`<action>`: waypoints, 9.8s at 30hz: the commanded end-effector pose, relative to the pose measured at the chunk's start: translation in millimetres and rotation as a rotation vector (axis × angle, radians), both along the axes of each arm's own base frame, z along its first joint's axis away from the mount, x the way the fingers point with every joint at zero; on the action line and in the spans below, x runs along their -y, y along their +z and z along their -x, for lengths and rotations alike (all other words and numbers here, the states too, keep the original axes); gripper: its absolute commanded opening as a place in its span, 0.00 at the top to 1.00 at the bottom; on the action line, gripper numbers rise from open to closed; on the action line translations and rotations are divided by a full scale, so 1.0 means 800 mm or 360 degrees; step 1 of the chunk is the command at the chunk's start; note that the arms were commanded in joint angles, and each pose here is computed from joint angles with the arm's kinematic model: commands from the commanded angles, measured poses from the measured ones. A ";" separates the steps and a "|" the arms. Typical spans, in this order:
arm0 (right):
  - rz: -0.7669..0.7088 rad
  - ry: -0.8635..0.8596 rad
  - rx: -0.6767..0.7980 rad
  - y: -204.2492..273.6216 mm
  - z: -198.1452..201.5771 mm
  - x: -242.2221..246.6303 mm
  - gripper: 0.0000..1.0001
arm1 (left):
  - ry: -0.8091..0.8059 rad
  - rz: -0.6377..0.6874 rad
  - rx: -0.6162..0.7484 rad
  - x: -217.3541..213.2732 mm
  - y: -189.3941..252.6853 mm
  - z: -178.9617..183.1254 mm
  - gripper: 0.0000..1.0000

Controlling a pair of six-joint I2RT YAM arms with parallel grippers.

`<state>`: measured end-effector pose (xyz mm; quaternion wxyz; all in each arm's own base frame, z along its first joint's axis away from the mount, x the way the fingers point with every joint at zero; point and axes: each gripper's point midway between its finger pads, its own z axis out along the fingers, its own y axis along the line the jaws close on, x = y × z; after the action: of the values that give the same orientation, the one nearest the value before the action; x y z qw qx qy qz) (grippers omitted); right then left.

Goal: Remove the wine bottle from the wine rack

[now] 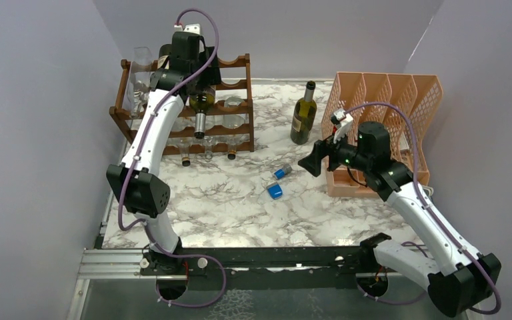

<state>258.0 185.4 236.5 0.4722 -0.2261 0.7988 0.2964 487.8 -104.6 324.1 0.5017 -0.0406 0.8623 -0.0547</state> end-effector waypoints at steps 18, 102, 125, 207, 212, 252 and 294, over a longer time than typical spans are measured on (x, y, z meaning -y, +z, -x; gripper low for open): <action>-0.0135 0.0449 0.0299 0.064 0.008 -0.070 0.00 | -0.0224 0.0383 0.0218 0.015 0.081 0.029 1.00; 0.0359 0.1193 0.2846 0.257 0.123 -0.306 0.99 | -0.0783 0.1076 0.0087 0.090 0.083 0.234 0.01; 0.0244 0.0491 0.1472 0.126 0.062 -0.194 0.99 | -0.0554 0.0720 0.0232 0.035 0.036 0.269 0.01; -0.0014 -0.0556 0.0298 0.046 -0.071 0.014 0.00 | -0.0308 0.0606 0.0187 -0.004 0.017 0.304 0.01; -0.0110 -0.0618 0.0000 0.013 -0.021 0.028 0.00 | -0.0275 0.0573 -0.0121 -0.005 -0.053 0.318 0.01; -0.0023 -0.0420 -0.0349 0.018 0.029 0.014 0.00 | 0.0298 -0.0264 0.0396 -0.113 0.122 0.102 0.01; -0.0101 -0.0321 -0.0469 0.024 0.054 0.003 0.00 | 0.0270 -0.0334 -0.0012 -0.137 -0.030 -0.083 0.03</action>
<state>217.9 182.2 255.8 0.3902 -0.0845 0.8689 0.2925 548.0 12.1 298.1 0.5003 -0.0734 0.8574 0.0957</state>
